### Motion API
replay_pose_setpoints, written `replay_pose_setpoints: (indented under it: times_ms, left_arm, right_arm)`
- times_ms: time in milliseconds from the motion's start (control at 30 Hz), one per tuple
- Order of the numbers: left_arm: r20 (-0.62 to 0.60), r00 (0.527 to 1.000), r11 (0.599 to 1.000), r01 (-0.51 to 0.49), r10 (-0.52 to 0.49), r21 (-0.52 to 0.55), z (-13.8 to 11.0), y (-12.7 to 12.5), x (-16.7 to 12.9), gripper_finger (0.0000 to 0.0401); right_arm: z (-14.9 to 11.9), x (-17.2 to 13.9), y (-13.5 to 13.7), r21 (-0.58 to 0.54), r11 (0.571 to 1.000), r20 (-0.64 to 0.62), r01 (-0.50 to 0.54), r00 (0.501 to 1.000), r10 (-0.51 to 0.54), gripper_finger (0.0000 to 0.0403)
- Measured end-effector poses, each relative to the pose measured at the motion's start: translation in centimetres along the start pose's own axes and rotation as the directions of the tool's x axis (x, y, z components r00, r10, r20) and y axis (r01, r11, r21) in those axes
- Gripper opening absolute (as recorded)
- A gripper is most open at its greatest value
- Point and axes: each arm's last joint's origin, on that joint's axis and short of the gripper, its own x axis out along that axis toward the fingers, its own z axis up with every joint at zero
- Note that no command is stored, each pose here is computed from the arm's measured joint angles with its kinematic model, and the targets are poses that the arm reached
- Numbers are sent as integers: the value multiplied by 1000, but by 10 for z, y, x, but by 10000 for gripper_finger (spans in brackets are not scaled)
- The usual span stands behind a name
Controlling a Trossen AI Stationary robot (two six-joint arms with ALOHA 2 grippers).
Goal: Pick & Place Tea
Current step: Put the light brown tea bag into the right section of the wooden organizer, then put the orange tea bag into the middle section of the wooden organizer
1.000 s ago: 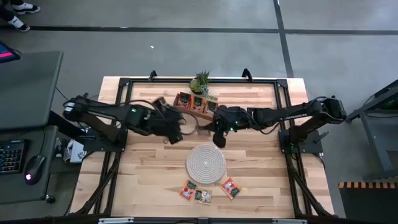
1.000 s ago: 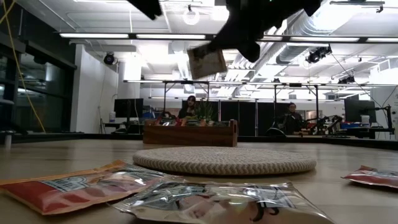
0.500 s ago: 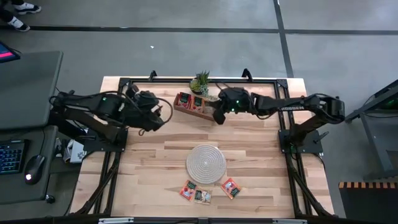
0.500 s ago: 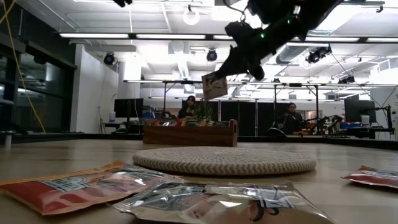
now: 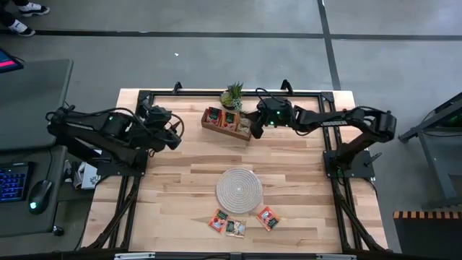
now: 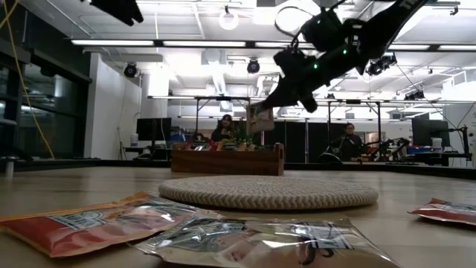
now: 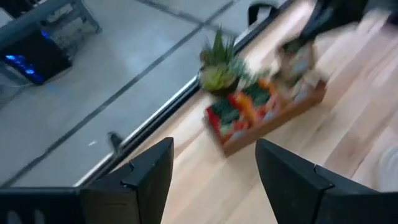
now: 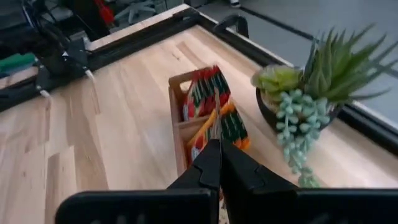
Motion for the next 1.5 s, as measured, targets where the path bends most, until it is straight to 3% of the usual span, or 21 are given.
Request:
replay_pose_setpoints:
  times_ms: [200, 433, 700, 1033, 1500]
  left_arm:
    - [44, 999, 997, 31, -28, -77, -18, 1, 9, 222]
    - [19, 1000, 995, 24, -22, -93, -34, 0, 18, 222]
    - [34, 999, 993, 35, -31, -110, -33, -1, 17, 222]
    - [36, 999, 993, 31, -27, -110, -32, 0, 17, 222]
    - [37, 999, 994, 24, -20, -108, -33, 0, 17, 222]
  right_arm:
    - [-21, 20, -6, 24, 1000, -72, 6, 997, -5, 0]
    - [-39, 35, -10, 61, 998, -132, 23, 991, -15, 0]
    - [-37, 34, -14, 81, 996, -126, 47, 991, -37, 0]
    - [-44, 31, -15, 81, 995, -218, 51, 975, -32, 4]
    - [-37, 26, -16, 84, 996, -209, 5, 978, 13, 147]
